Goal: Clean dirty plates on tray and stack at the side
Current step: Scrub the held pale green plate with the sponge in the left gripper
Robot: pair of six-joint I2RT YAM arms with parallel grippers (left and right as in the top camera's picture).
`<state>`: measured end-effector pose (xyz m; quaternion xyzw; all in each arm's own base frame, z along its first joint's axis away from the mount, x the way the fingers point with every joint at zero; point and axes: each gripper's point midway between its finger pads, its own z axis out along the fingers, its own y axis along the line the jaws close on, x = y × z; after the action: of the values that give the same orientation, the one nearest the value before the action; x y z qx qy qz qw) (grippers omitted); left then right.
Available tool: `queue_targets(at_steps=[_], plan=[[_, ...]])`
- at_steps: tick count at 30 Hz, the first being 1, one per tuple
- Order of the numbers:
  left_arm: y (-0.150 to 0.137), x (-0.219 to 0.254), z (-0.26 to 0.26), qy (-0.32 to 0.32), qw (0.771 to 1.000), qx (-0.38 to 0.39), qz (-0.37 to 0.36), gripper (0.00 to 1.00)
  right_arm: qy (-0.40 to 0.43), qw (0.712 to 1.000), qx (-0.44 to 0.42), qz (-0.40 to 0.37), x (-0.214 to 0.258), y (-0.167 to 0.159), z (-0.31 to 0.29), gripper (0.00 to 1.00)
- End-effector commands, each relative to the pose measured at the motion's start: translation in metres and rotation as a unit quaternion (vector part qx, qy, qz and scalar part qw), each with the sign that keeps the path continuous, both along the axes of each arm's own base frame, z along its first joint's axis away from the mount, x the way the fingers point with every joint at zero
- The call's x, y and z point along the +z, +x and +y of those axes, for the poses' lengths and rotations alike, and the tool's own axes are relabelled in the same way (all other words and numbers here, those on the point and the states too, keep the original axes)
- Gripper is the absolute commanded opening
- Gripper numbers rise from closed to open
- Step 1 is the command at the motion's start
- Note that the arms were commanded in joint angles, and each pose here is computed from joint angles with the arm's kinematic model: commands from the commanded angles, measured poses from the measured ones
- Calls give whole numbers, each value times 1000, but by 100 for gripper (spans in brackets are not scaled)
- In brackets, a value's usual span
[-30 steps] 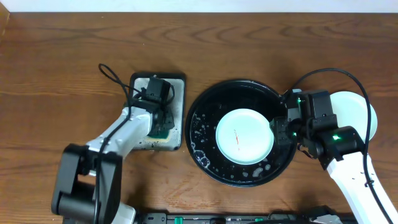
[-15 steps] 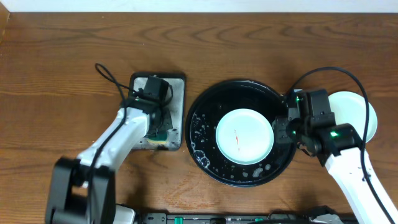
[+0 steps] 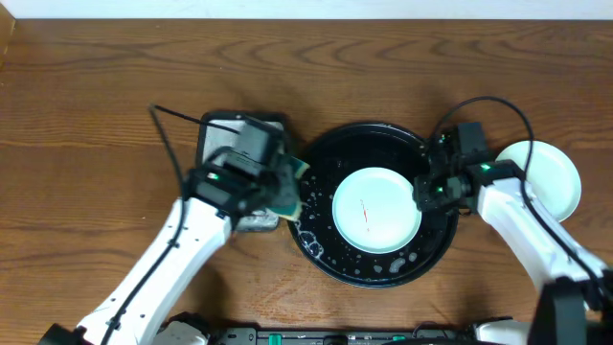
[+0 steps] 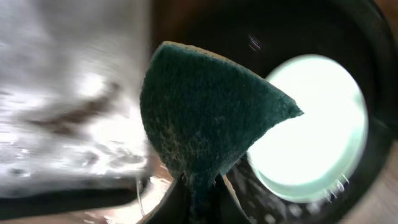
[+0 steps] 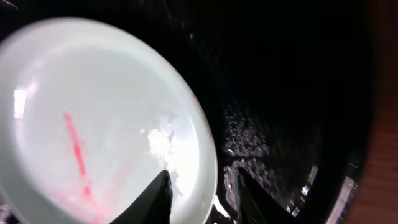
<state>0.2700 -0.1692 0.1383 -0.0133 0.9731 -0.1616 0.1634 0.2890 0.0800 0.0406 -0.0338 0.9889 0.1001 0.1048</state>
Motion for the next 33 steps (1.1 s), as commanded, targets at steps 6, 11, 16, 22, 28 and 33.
queue_targets(at_steps=[6,11,16,22,28,33], plan=[[-8,-22,-62,-48,997,32,42,7,16,999,22,30,-39,9,3,18],[-7,-48,-101,-72,995,16,63,8,28,999,-2,45,-46,9,4,1],[-8,-71,-145,-105,992,-26,65,7,31,998,-27,54,-45,7,4,1],[-20,-120,-162,-87,990,-15,107,7,30,997,-31,61,-46,4,3,1],[-25,-167,-133,-4,991,17,132,7,29,997,-30,68,-46,0,4,1],[-5,-167,-56,169,979,86,72,7,28,997,-29,71,-46,-1,3,1]])
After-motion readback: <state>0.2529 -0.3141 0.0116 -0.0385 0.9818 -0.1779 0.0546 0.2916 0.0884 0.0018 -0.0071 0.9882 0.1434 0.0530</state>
